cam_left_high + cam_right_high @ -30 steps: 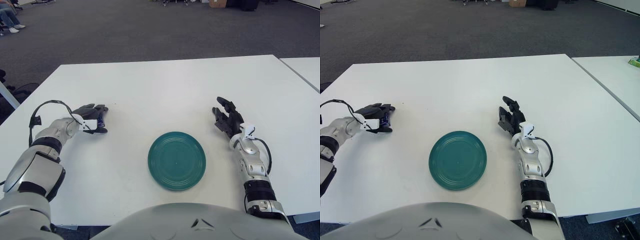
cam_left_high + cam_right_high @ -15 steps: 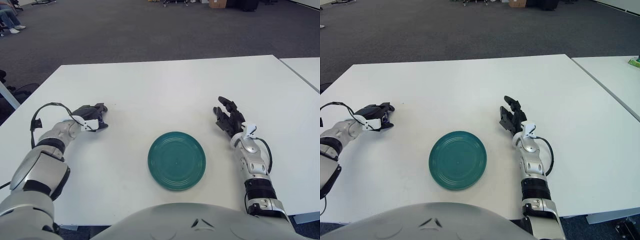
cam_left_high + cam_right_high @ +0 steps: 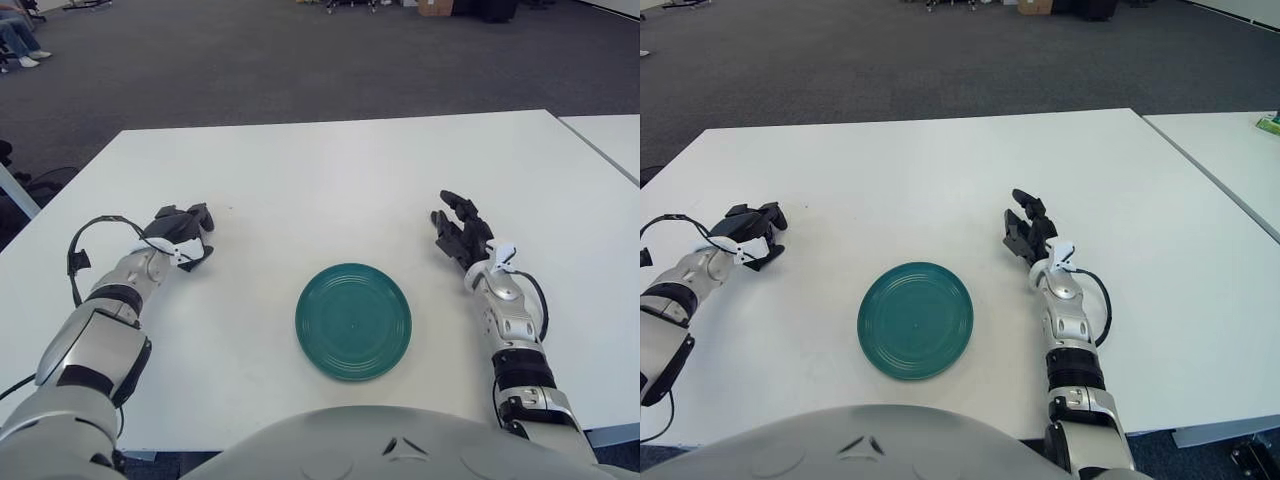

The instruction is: Put the gum into the plate.

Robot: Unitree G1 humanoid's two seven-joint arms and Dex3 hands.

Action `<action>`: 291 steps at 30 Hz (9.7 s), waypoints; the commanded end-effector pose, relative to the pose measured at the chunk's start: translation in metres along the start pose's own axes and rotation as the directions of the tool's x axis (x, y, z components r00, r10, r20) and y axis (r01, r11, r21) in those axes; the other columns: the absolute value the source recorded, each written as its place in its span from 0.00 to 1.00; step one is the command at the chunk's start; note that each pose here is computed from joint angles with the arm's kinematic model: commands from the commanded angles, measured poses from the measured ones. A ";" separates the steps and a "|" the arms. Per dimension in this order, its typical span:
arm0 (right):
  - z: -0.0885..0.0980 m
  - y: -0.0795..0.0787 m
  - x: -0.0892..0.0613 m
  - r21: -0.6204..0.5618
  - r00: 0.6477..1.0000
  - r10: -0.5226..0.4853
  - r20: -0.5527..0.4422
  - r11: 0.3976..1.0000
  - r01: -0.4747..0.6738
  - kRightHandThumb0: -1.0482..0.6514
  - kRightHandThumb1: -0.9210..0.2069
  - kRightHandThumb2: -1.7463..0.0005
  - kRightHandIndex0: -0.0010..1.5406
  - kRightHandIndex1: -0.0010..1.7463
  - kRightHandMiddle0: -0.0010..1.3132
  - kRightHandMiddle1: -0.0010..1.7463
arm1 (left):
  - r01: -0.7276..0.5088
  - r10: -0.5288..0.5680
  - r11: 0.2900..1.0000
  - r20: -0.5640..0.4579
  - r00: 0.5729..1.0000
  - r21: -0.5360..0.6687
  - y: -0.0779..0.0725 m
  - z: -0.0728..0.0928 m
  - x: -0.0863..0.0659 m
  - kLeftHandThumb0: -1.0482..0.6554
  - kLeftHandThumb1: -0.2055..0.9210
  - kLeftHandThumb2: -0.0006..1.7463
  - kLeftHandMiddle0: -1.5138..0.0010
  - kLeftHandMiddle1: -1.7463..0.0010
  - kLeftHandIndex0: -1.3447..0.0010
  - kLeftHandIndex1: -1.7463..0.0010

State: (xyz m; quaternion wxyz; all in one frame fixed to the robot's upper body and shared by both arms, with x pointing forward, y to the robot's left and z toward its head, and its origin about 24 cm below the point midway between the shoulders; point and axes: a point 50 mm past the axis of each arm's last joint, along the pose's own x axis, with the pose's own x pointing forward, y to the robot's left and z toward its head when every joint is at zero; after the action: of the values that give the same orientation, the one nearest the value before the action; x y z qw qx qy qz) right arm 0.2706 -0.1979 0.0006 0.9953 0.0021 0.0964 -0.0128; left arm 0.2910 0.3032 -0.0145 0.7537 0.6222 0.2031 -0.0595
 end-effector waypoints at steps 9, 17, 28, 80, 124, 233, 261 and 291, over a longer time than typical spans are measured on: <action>-0.020 -0.005 -0.004 -0.020 0.995 -0.009 -0.098 1.000 0.007 0.28 0.00 0.55 0.17 0.00 0.00 0.34 | 0.057 -0.057 0.998 -0.035 0.998 -0.018 -0.018 -0.006 -0.006 0.84 0.78 0.49 0.77 0.01 0.50 0.00; -0.019 -0.006 -0.003 -0.026 0.996 -0.003 -0.089 1.000 0.001 0.28 0.00 0.56 0.17 0.00 0.00 0.35 | 0.021 -0.023 0.999 -0.026 0.999 -0.044 -0.017 -0.005 -0.007 0.85 0.69 0.57 0.73 0.00 0.48 0.00; -0.022 -0.010 -0.001 -0.034 0.996 -0.008 -0.093 0.999 0.005 0.27 0.00 0.57 0.17 0.00 0.00 0.36 | 0.022 -0.023 0.999 -0.033 0.999 -0.047 -0.017 -0.005 -0.007 0.86 0.62 0.62 0.69 0.00 0.53 0.00; -0.032 -0.004 0.003 0.010 0.998 0.042 -0.039 0.999 -0.041 0.24 0.00 0.60 0.25 0.01 0.00 0.44 | -0.281 0.294 0.956 0.309 0.905 -0.086 0.090 0.030 -0.010 0.86 0.61 0.63 0.69 0.00 0.43 0.00; -0.037 0.002 -0.004 0.015 0.998 0.047 -0.050 0.999 -0.046 0.25 0.00 0.63 0.27 0.01 0.00 0.44 | -0.273 0.169 0.959 0.622 0.765 0.076 0.084 0.155 -0.065 0.83 0.80 0.48 0.79 0.00 0.57 0.00; -0.018 0.000 -0.004 -0.019 0.996 0.054 -0.065 0.998 -0.056 0.28 0.00 0.57 0.26 0.00 0.00 0.35 | 0.120 -0.126 0.992 -0.153 0.980 -0.048 0.022 -0.017 -0.004 0.00 1.00 0.31 0.93 0.99 1.00 0.64; -0.009 0.004 -0.005 -0.003 0.996 0.077 -0.049 0.997 -0.077 0.31 0.00 0.55 0.24 0.00 0.00 0.32 | 0.252 -0.253 0.967 -0.174 0.952 -0.028 -0.025 -0.013 -0.009 0.02 1.00 0.24 0.85 0.99 0.99 0.54; -0.009 -0.001 -0.005 0.042 0.997 0.059 -0.048 0.997 -0.057 0.30 0.00 0.57 0.24 0.00 0.00 0.36 | 0.162 -0.199 0.974 -0.255 0.946 -0.156 -0.059 -0.020 -0.021 0.38 0.83 0.29 0.63 0.54 0.56 0.21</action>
State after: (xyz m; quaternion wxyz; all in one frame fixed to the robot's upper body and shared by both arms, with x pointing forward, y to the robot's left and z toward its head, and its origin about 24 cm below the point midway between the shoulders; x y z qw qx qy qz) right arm 0.2678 -0.1981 0.0020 0.9955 0.0150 0.0919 0.0180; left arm 0.2741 0.3162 -0.0312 0.7597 0.5714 0.3099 0.0165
